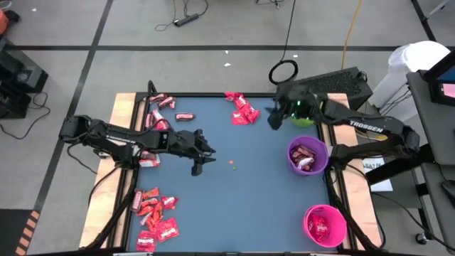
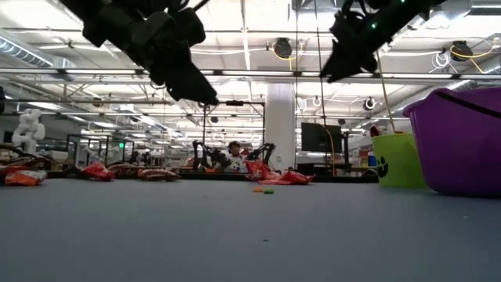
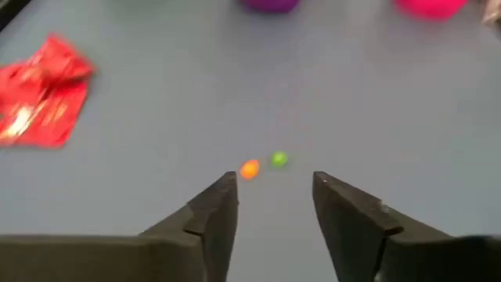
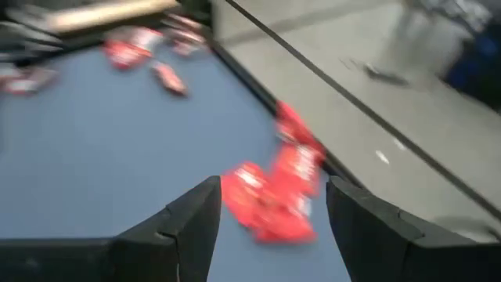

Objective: Organize candy in baskets
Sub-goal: Put the orange chocolate bar into the green bucket

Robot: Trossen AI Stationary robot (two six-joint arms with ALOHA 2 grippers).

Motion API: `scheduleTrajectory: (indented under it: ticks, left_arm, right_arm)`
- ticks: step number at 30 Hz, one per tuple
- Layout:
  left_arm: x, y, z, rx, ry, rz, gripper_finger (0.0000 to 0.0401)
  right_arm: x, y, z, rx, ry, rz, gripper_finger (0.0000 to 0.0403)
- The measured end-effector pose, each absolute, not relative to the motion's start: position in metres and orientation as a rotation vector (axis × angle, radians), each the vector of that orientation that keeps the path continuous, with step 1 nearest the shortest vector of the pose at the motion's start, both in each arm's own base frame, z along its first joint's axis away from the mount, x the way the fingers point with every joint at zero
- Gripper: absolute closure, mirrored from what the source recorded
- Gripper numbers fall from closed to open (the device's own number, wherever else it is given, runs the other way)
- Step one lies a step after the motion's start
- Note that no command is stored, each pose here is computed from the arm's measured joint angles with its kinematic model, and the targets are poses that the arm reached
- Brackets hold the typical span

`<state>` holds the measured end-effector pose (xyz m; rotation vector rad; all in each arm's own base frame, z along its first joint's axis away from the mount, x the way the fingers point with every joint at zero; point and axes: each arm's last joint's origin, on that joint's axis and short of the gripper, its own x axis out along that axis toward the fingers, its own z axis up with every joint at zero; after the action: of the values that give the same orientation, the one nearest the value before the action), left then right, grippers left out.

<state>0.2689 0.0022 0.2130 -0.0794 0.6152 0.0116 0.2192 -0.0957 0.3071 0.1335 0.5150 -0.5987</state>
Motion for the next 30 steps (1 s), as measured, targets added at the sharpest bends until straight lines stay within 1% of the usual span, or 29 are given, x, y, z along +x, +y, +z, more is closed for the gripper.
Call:
scheduleTrajectory:
  ticks: [3, 8, 10, 15, 20, 24, 30]
  left_arm:
    - [0.268, 0.011, 0.218, -0.059, 0.703, 0.119, 0.021]
    - [0.26, 0.031, 0.221, 0.044, 0.812, 0.437, 0.0205]
    - [0.256, 0.04, 0.22, 0.049, 0.836, 0.558, 0.0205]
    - [0.239, 0.071, 0.215, -0.062, 0.907, 0.79, 0.0206]
    - [0.217, 0.109, 0.21, -0.214, 0.96, 0.999, 0.0218]
    - [0.203, 0.134, 0.208, -0.311, 0.956, 1.081, 0.0228]
    - [0.193, 0.164, 0.187, -0.405, 1.012, 1.144, 0.023]
  right_arm:
    - [0.232, -0.075, 0.297, 0.089, 0.45, -0.5, 0.0183]
    - [0.241, -0.046, 0.274, 0.071, 0.372, -0.379, 0.0183]
    - [0.242, -0.037, 0.263, 0.065, 0.35, -0.341, 0.0183]
    - [0.241, -0.019, 0.247, 0.031, 0.292, -0.263, 0.0183]
    - [0.241, -0.001, 0.245, -0.029, 0.225, -0.182, 0.0183]
    - [0.242, 0.011, 0.248, -0.045, 0.182, -0.134, 0.0183]
    - [0.244, 0.017, 0.247, -0.05, 0.176, -0.108, 0.0183]
